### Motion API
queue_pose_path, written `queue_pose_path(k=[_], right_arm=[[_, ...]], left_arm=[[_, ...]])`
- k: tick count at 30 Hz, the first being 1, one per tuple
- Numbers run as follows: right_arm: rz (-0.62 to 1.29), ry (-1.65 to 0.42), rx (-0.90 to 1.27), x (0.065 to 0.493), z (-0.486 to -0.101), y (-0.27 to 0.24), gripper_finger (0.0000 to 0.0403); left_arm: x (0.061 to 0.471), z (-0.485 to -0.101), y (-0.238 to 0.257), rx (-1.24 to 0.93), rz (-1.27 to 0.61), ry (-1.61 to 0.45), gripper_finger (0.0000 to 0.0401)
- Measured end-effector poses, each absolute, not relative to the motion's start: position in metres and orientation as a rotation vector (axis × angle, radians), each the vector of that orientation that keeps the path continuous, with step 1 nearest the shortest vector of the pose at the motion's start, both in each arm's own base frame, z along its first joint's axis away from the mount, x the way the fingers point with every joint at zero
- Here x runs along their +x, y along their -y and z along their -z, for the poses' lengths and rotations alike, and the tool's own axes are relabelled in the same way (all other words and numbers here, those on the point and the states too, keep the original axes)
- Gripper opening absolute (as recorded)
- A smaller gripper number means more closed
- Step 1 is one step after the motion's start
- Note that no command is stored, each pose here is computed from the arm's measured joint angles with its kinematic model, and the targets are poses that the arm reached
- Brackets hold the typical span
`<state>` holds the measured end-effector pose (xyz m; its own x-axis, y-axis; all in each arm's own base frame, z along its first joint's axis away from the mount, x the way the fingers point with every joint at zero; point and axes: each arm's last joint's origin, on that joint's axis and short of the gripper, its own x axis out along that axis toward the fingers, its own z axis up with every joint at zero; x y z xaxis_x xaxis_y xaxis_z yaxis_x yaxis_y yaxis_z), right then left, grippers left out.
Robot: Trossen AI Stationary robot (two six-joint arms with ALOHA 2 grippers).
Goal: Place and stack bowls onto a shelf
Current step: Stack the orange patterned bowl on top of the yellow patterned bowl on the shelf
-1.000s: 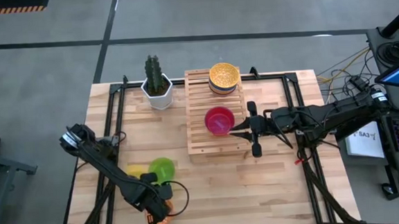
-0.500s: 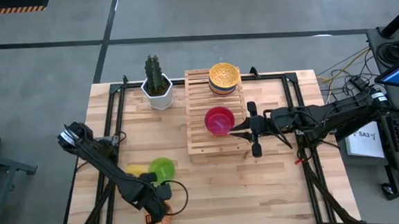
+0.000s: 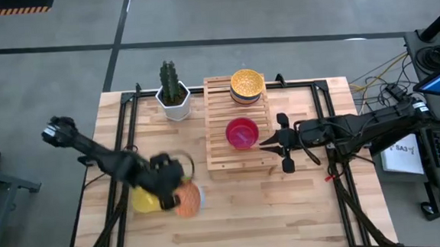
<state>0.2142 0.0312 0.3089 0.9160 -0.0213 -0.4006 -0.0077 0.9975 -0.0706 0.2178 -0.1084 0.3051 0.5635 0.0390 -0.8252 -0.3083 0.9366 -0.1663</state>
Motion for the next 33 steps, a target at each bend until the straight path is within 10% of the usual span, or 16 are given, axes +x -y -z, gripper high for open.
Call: queue_pose_path(k=[24,33], right_arm=[[-0.003,-0.444,-0.128,0.198,-0.312,-0.028,0.0053],[0.004,-0.483,-0.101,0.198,-0.308,-0.028,0.0053]], left_arm=[[0.248,-0.493,-0.083,-0.173,-0.537,-0.581,0.0],[0.277,-0.486,-0.126,-0.043,-0.565,-0.66,0.0]])
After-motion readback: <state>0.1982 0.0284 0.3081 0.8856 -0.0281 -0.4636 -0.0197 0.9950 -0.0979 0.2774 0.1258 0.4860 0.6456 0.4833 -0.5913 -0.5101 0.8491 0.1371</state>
